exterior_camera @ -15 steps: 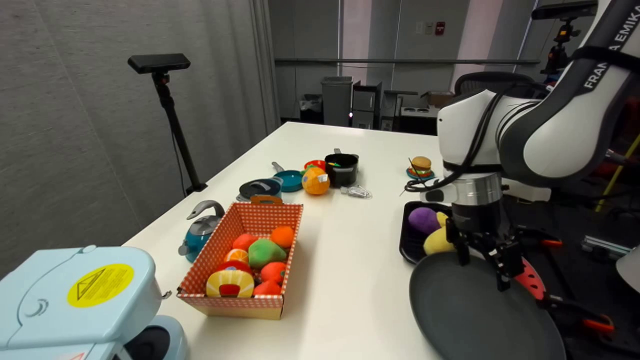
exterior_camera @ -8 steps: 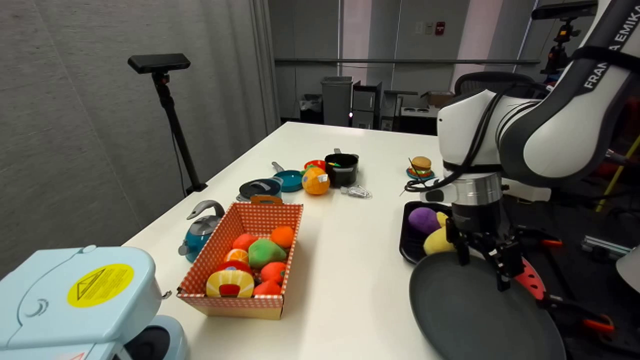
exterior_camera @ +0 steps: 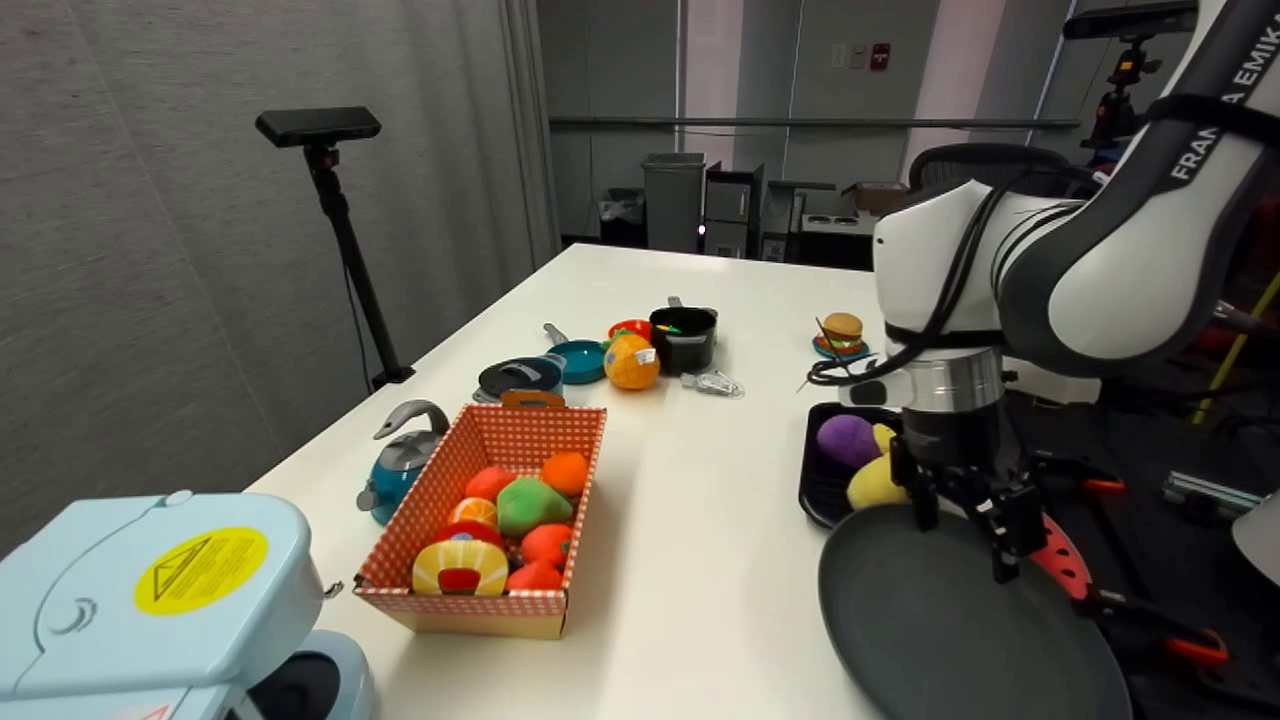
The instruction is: Move the grey plate to the edge of the table
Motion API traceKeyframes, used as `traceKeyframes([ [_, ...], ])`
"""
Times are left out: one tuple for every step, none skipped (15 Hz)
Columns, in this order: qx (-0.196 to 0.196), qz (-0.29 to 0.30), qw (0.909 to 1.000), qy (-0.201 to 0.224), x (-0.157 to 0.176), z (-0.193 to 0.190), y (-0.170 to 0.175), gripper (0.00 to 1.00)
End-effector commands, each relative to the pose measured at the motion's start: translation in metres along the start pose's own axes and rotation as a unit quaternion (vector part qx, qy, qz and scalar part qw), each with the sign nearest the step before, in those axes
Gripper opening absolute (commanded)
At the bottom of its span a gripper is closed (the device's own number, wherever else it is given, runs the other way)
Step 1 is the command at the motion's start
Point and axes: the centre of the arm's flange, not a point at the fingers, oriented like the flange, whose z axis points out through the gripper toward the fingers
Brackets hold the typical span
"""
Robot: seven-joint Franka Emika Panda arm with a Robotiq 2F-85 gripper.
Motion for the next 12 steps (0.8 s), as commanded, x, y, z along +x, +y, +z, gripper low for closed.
traceKeyframes([
  [0.001,-0.001,1.0,0.006,0.0,-0.012,-0.001,1.0],
  [0.0,-0.001,1.0,0.008,0.001,-0.016,-0.002,1.0],
  [0.001,-0.002,0.9999,0.011,0.001,-0.02,-0.004,1.0],
  [0.001,-0.003,0.9999,0.014,0.001,-0.025,-0.005,1.0],
  [0.002,-0.004,0.9998,0.018,0.001,-0.031,-0.006,1.0],
  [0.005,-0.006,0.9997,0.022,0.001,-0.037,-0.008,1.0],
  [0.008,-0.009,0.9995,0.028,0.001,-0.046,-0.011,1.0],
  [0.012,-0.011,0.9993,0.033,0.001,-0.053,-0.013,1.0],
  [0.018,-0.015,0.999,0.038,0.001,-0.063,-0.016,1.0],
  [0.022,-0.019,0.9987,0.042,0.001,-0.071,-0.018,1.0],
  [0.028,-0.022,0.9983,0.046,0.001,-0.08,-0.021,1.0],
  [0.033,-0.024,0.9979,0.05,0.0,-0.089,-0.023,1.0],
])
